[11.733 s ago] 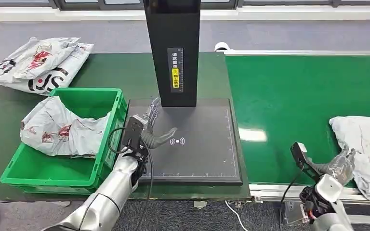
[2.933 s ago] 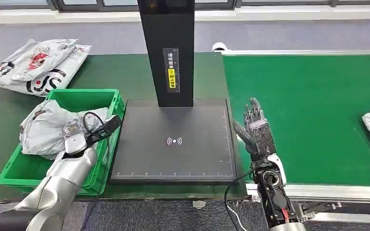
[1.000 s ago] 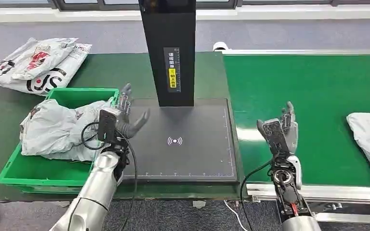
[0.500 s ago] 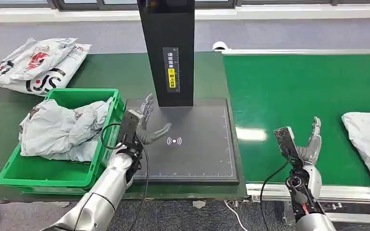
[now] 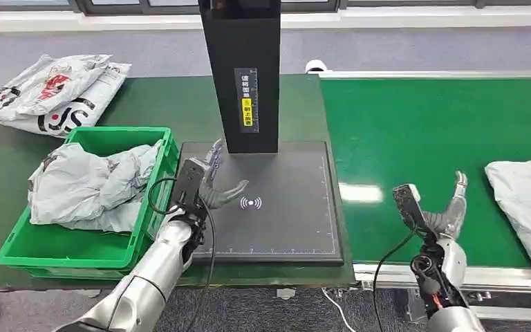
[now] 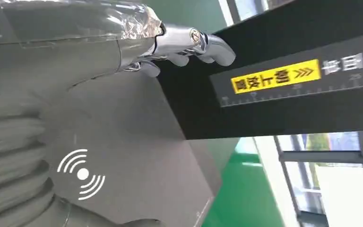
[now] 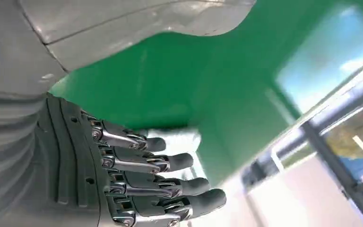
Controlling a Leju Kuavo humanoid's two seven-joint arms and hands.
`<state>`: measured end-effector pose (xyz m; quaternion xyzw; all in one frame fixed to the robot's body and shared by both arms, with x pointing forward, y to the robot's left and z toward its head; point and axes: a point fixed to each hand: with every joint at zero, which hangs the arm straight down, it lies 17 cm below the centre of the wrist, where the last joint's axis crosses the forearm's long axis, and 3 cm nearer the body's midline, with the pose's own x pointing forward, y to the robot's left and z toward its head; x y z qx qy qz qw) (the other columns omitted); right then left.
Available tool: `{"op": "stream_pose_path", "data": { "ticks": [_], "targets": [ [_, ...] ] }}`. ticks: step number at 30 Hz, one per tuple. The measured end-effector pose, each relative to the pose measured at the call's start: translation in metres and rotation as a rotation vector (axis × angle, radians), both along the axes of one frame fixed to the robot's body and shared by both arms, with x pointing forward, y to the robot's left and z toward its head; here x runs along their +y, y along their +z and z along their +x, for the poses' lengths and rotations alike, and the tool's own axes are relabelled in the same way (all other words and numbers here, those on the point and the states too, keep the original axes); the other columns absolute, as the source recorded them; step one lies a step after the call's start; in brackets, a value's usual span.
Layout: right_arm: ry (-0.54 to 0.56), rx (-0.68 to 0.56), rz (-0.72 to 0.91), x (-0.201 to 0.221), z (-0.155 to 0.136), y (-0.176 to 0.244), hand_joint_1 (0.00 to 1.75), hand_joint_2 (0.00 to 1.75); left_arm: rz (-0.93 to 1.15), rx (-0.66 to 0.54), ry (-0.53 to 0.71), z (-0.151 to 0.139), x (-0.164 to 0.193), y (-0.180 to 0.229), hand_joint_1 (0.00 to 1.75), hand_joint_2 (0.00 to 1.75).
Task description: Moved the parcel from conveyor to table for the left to box.
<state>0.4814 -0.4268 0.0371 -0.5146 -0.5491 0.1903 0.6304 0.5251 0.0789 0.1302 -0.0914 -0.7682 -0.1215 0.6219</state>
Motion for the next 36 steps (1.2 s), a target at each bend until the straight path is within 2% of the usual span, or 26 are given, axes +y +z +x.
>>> {"op": "stream_pose_path", "data": {
  "ticks": [4, 8, 12, 23, 36],
  "targets": [
    [-0.067, 0.101, -0.193, -0.029, -0.015, -0.006, 0.00, 1.75, 0.006, 0.027, -0.016, -0.003, -0.003, -0.010, 0.00, 1.75],
    [-0.229, 0.197, -0.284, -0.074, -0.040, -0.013, 0.00, 1.75, 0.008, 0.039, -0.019, -0.005, -0.004, -0.014, 0.00, 1.75],
    [-0.404, 0.328, -0.314, -0.116, -0.069, -0.031, 0.00, 1.75, 0.021, 0.058, 0.031, -0.003, 0.007, -0.023, 0.00, 1.75],
    [-0.432, 0.429, -0.342, -0.140, -0.088, -0.051, 0.00, 1.75, 0.033, 0.081, 0.045, -0.009, 0.017, -0.038, 0.00, 1.75],
    [-0.484, 0.578, -0.346, -0.155, -0.131, -0.085, 0.00, 1.75, 0.026, 0.100, 0.006, -0.012, 0.004, -0.038, 0.00, 1.75]
  ]
}}
